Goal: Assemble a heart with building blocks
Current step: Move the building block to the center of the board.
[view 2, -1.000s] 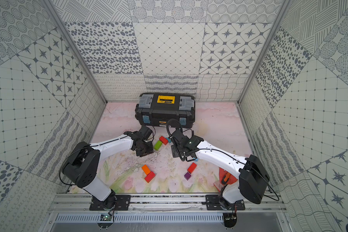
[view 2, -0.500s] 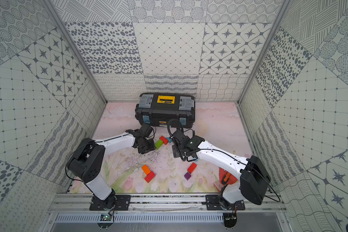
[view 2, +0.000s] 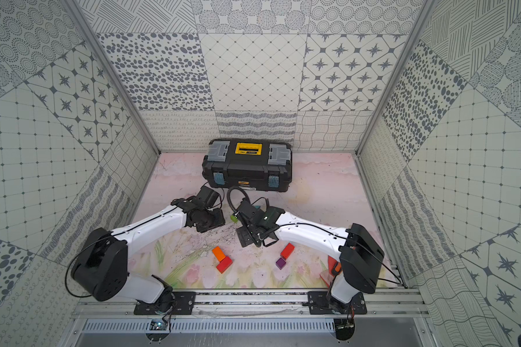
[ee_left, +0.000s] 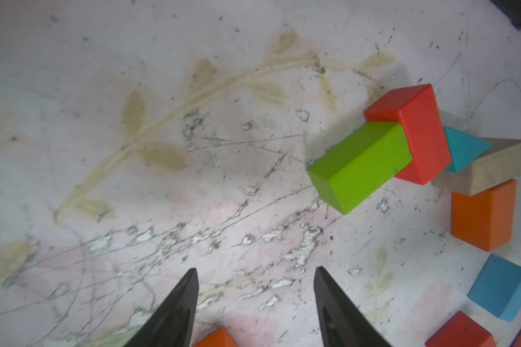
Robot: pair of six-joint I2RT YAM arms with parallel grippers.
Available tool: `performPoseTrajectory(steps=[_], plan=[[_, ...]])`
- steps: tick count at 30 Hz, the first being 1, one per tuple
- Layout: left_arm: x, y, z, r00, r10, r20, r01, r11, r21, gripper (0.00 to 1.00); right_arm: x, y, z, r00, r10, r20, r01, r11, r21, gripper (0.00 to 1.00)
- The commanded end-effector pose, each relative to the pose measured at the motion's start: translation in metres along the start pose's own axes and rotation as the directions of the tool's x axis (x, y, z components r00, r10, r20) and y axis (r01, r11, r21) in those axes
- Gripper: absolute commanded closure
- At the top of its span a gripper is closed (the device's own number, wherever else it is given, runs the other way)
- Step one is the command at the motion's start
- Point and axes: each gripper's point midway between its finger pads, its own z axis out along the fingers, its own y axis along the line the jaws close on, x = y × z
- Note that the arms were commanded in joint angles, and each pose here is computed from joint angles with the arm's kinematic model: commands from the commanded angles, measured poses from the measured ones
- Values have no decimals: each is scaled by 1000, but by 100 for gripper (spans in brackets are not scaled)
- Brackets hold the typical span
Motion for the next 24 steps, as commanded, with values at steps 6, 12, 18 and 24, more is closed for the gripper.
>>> performPoseTrajectory(steps=[6,12,18,24], plan=[[19,104,-39,949,-303,92,310,947,-81,34,1,86,47,980,-188,-65,178,974,-142,14],[10,107,-46,941,-322,105,328,943,-49,35,3,88,81,978,-176,-115,161,979,-125,26],[3,109,-45,943,-315,102,321,946,-45,36,-1,86,93,980,-161,-114,151,984,-90,45],[-5,110,-48,948,-292,124,300,953,-52,37,-14,55,82,988,-138,-75,138,990,3,74]])
